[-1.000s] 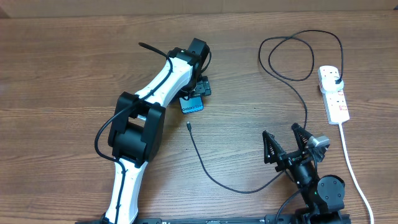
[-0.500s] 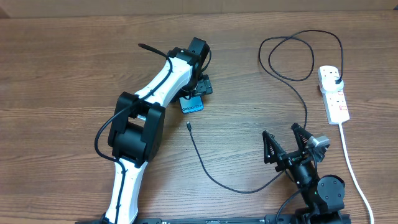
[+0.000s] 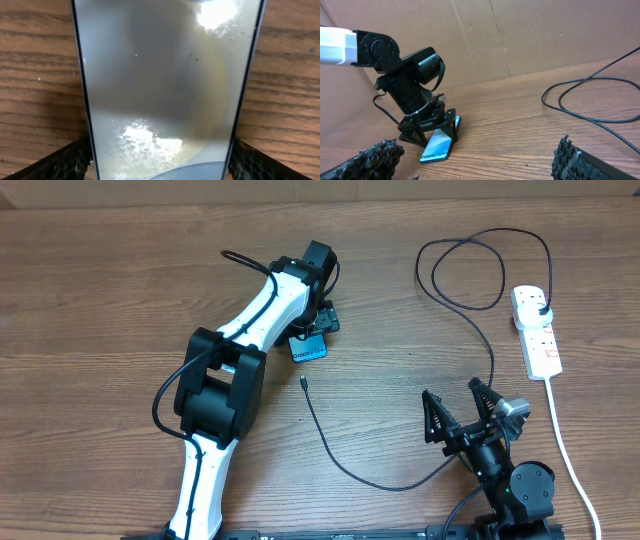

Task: Plug charger to phone and switch on socket
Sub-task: 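Close the left gripper on the phone's bottom edge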

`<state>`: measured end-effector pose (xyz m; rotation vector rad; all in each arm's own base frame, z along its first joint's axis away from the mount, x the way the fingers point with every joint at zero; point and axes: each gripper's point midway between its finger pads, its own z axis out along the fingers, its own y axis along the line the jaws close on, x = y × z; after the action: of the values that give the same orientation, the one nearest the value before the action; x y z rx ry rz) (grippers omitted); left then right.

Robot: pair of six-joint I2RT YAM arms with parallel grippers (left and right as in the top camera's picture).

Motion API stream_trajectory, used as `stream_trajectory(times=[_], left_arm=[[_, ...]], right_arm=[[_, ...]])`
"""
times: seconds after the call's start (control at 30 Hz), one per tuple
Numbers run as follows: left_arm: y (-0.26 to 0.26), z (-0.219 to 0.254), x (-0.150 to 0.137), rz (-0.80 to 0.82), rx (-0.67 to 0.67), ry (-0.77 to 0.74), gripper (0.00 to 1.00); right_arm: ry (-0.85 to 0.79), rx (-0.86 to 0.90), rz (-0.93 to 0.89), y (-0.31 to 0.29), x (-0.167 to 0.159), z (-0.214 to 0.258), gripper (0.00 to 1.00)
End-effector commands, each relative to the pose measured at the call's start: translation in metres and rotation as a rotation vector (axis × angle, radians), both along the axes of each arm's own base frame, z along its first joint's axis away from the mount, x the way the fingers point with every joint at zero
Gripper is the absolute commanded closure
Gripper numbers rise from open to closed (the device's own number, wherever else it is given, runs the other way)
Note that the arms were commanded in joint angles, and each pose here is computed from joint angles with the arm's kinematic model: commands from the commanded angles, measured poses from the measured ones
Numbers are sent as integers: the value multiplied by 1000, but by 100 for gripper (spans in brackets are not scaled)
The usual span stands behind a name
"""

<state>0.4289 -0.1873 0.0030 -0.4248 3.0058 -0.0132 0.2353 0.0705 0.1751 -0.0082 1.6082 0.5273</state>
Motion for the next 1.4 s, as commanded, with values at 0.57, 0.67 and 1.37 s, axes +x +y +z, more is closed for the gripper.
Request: stream_trajectory(times=[0.57,0.67,1.37], left_arm=[[9,-22,-10,39,43,76,25],[9,-22,-11,38,41,80,28],[-1,-22,-24,39,-21,144,50]], right_arm=[[-3,0,0,0,0,-2,0],[-3,0,0,0,0,-2,0],[-4,0,0,0,0,-2,0]])
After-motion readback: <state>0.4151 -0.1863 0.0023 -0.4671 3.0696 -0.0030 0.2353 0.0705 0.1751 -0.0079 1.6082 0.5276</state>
